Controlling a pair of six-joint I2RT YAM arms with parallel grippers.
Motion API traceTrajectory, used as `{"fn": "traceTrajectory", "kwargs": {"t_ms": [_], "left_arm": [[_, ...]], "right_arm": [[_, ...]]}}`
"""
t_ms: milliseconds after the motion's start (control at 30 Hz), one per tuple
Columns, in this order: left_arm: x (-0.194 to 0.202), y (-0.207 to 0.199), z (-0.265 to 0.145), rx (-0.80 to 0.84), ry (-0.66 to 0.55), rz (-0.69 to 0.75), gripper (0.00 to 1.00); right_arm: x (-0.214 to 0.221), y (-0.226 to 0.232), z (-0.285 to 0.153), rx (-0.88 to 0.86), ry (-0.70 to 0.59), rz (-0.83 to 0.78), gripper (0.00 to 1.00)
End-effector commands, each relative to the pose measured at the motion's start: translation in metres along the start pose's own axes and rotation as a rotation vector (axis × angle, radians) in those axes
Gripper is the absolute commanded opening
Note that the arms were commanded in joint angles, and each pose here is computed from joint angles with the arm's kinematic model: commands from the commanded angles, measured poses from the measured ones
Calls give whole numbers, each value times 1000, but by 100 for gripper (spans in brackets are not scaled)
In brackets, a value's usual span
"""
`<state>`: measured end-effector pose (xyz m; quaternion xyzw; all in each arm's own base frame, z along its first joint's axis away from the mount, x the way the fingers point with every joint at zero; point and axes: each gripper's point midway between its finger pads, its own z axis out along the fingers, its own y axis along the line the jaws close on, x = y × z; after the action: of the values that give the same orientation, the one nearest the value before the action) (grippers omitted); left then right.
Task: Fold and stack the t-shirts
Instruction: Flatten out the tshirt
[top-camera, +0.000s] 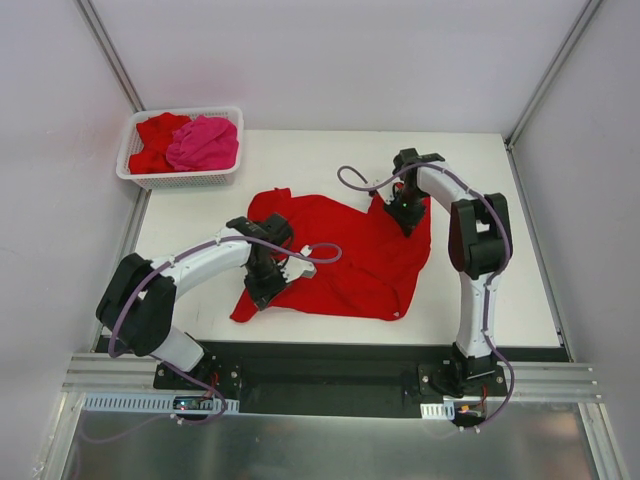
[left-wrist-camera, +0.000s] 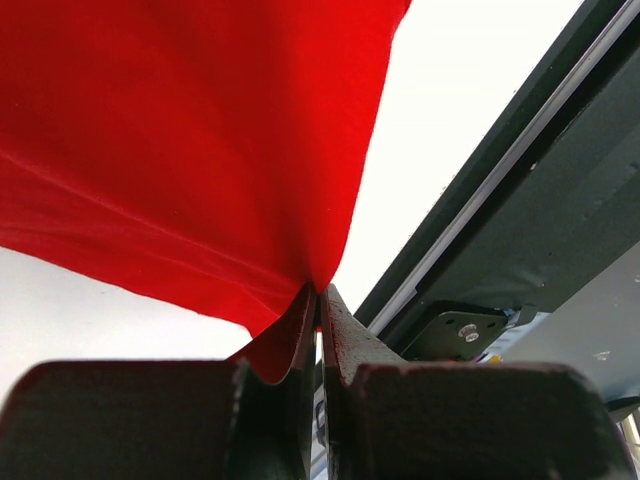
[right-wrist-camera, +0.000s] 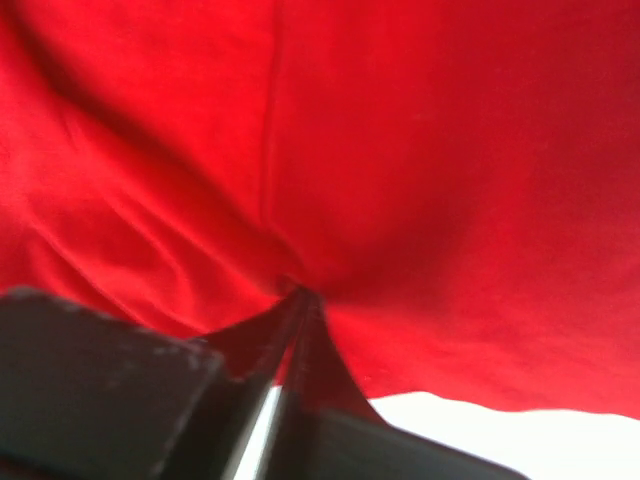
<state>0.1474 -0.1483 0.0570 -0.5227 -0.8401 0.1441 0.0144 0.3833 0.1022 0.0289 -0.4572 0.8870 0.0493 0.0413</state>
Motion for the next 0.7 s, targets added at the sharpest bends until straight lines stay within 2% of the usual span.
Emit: {"fn": "traceTrajectory", "kwargs": {"t_ms": [0,367,667], "left_arm": [[8,-11,-5,24,4,10,0],[13,-18,-4,41,-2,8,0],[22,-22,0,58,20,20,0]], "right_arm": [[9,6,0,-22,50,-25,1],[-2,-41,-17,184,46,-22,1],[-20,-74,-43,327,19,-113,1]]}}
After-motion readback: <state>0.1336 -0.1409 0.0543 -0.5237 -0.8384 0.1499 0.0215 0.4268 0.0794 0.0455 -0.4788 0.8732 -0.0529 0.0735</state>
